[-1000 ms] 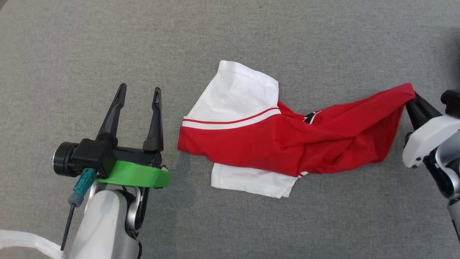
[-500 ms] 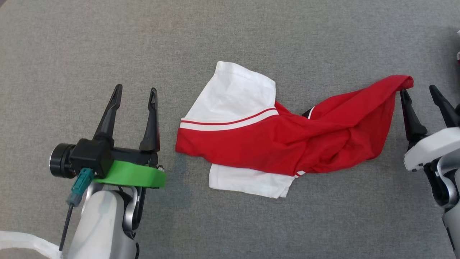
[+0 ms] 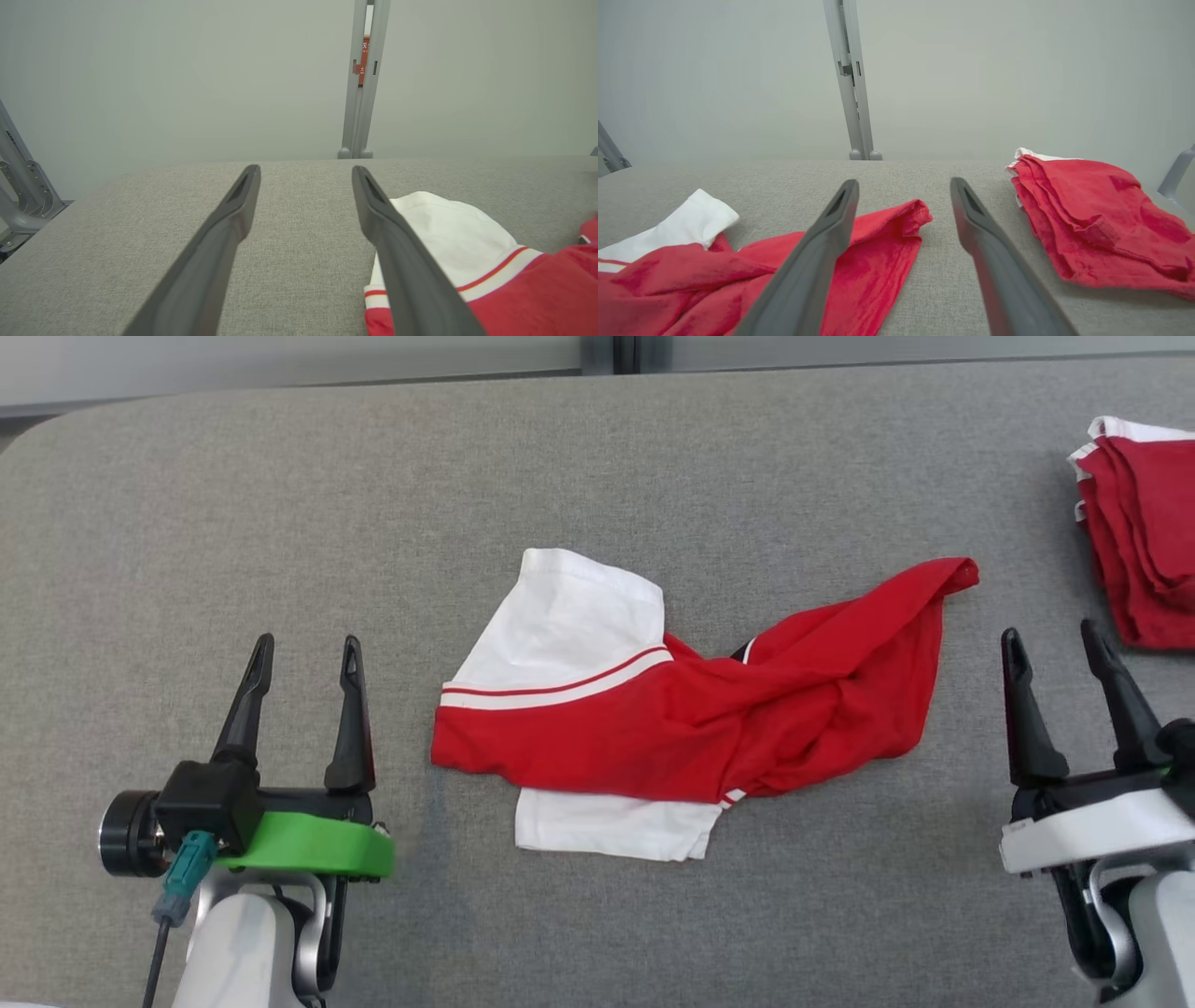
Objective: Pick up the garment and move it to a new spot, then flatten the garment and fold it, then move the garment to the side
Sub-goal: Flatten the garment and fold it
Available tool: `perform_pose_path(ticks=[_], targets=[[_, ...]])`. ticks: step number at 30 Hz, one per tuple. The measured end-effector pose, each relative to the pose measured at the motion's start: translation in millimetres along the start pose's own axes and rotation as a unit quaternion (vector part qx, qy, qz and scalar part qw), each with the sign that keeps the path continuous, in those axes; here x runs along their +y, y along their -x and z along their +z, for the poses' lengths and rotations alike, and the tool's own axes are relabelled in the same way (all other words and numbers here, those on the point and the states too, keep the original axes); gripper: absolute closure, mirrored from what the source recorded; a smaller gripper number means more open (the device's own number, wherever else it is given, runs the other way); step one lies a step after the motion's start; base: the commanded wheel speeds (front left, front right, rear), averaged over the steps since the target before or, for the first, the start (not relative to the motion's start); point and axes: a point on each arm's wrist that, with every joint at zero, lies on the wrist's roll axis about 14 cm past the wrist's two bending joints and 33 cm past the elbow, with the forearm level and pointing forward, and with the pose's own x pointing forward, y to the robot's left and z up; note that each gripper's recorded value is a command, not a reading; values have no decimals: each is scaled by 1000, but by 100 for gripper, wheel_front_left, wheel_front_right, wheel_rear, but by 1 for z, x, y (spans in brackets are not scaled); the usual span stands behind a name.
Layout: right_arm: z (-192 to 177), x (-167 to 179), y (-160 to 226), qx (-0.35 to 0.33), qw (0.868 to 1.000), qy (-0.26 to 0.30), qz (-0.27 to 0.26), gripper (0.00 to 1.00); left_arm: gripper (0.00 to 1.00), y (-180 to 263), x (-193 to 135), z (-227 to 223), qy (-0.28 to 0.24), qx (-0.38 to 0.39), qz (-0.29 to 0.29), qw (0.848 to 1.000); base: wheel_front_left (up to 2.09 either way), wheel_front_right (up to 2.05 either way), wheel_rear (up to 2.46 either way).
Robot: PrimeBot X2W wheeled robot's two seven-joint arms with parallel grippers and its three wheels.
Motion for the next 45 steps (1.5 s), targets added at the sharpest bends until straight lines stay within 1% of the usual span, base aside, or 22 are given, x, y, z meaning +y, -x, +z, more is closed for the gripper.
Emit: perform_pose_path(ticks=[7,10,17,23,27,31,38,43,44,45], targets=[[9,16,33,-2,1000,-15,-3,0,0,15,-4,7,-1,-3,-4,1000,0,0,0],[14,18,40,-6,1000,-19,-6,0,0,20,-6,10,0,-6,-5,1000,0,0,0],[17,18,45,-4,1000,-20,-8,0,0,24,-9,11,3,-7,-6,1000,0,0,0],[12,18,43,8,1000,-17,-5,0,0,24,-10,10,4,-6,-8,1000,0,0,0],[-4,16,41,36,999,-12,0,0,0,21,-11,11,4,-9,-8,1000,0,0,0],[-35,16,35,86,996,-16,3,0,0,13,-12,12,5,-13,-10,1000,0,0,0],[-98,25,22,176,983,-44,11,0,0,1,-14,5,9,-8,-13,1000,0,0,0],[-126,41,12,212,975,-63,27,0,0,-3,-10,-2,9,-1,-8,1000,0,0,0],[-130,44,11,217,973,-67,30,53,0,-3,-9,-3,9,1,-6,1000,0,0,0],[-132,45,10,221,972,-69,32,100,0,-3,-8,-4,9,2,-6,1000,0,0,0]])
